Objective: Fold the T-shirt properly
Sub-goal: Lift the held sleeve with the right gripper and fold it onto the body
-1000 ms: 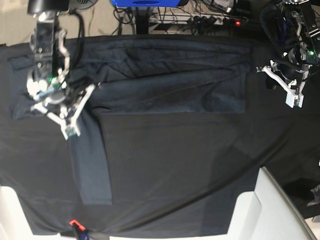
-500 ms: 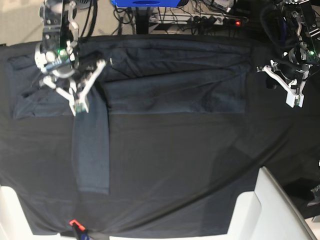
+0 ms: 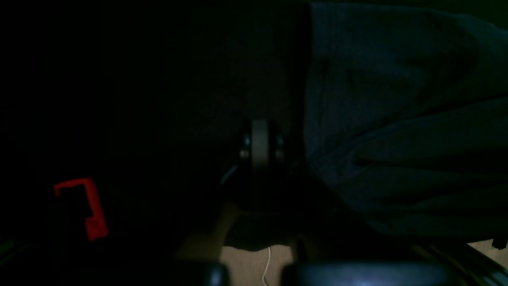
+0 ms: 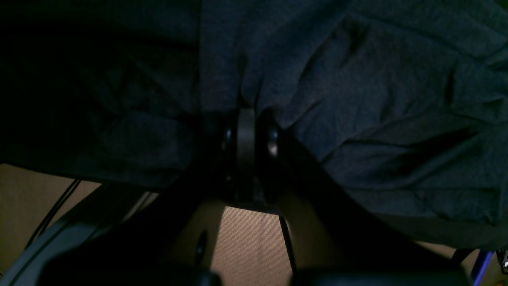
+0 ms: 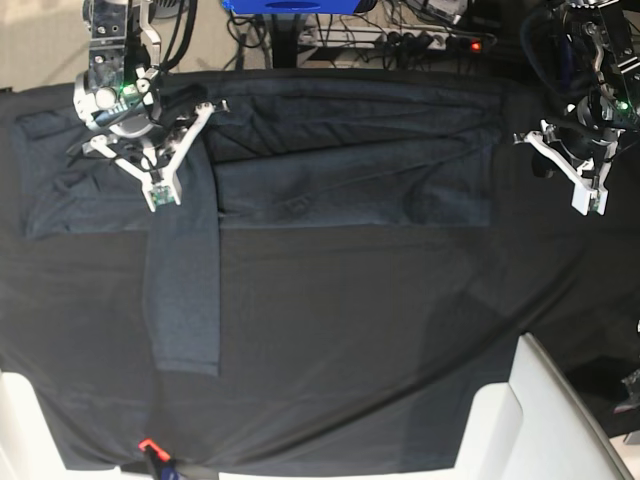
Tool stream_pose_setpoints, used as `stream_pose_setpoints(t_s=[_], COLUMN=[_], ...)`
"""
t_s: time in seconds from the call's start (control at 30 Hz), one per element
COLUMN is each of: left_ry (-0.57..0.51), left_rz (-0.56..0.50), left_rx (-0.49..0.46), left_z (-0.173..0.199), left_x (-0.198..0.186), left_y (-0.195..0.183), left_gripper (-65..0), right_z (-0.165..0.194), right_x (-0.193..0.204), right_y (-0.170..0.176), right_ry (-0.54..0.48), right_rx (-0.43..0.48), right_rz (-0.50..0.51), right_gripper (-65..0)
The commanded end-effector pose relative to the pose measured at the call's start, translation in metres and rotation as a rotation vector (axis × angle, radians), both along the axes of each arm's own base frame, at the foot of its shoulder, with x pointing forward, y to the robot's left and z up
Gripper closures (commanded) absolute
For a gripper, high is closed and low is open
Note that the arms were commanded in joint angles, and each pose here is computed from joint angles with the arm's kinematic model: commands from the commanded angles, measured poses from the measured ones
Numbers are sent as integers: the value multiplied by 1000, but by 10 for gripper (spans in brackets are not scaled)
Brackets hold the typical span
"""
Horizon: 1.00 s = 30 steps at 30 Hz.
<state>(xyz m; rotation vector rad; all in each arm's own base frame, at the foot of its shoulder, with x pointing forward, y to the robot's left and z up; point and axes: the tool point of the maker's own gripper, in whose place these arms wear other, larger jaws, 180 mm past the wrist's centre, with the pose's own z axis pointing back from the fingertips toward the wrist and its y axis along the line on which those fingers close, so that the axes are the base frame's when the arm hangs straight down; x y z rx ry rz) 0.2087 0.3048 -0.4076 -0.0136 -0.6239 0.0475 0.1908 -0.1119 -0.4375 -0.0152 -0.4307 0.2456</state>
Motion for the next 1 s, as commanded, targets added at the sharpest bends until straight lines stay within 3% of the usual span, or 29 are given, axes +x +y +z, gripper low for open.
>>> stream_pose_setpoints(t_s=[0.0,0.2,0.27,0.4,0.53,0.67,0.8,0.97], left_ry=[-35,-35,-29,-44,-82,-61,-58,-53], left_rz=[-5,-8,-10,3,16,23,25,28], left_rx=[14,23,31,43,41,40,40,38], left_z=[10,12,12,6,-4,-13,-16,-17], left_x=[7,8,7,-2,-26,-51,-66,-69], left_y=[5,7,11,24,30,32,32,31], left_gripper=[0,0,0,0,0,0,0,0], right_z=[7,10,14,31,46,34,25,0], right_x=[7,10,16,47,107,173,230,257], right_y=[2,10,12,12,3,-10,-32,-52], right_ry=[-32,-43,-59,-138,-215,-179,-202,-161], right_rx=[5,11,12,10,-18,-43,35,127], right_rz=[2,30,38,40,50,55,-46,-142], right_gripper=[-9,-219,-260,-276,-278,-278,-278,-278])
